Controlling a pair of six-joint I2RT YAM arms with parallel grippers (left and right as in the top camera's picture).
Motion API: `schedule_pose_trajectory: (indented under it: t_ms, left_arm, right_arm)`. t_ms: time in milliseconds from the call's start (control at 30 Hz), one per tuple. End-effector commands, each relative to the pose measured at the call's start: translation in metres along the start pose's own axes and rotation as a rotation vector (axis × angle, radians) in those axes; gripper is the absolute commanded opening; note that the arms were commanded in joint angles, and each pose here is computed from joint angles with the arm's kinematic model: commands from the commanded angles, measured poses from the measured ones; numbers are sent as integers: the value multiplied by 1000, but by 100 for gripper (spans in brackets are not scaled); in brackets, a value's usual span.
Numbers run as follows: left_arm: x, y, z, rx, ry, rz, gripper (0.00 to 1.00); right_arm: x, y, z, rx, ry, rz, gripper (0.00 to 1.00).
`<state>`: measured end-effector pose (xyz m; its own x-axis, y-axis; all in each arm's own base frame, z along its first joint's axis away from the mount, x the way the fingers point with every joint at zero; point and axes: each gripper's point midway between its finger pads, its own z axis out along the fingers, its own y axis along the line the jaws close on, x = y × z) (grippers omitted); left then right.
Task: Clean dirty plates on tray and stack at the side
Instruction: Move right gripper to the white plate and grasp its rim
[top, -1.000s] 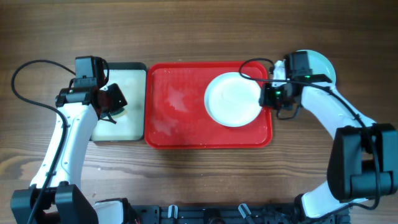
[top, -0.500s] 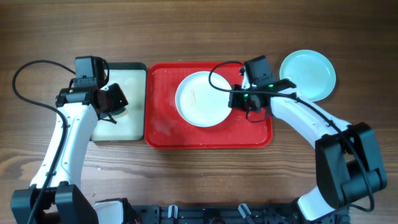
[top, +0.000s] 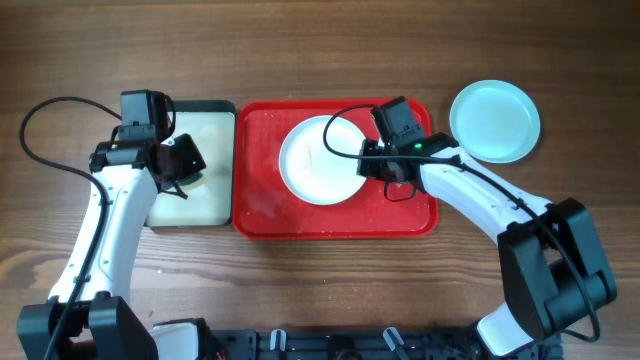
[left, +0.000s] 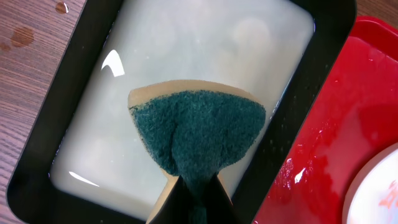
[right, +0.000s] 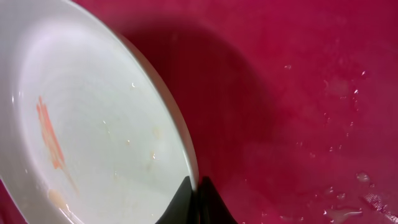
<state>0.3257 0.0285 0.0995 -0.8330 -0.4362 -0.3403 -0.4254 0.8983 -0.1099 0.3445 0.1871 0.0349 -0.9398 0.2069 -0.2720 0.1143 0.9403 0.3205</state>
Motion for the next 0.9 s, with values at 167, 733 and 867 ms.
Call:
schedule_pose_trajectory:
  t_ms: [167,733,867]
  left_arm:
    - [0,-3,-2,16,-5,-1,4]
    - [-5,-7,-2,34,-26,-4,4]
    - [-5,-7,-2,34,-26,-4,4]
  right_arm:
    - [-7,-13,5,72,-48,61,4]
    - [3,-20,18,98,-4,63,4]
    - [6,-22,17,103,10,39,5]
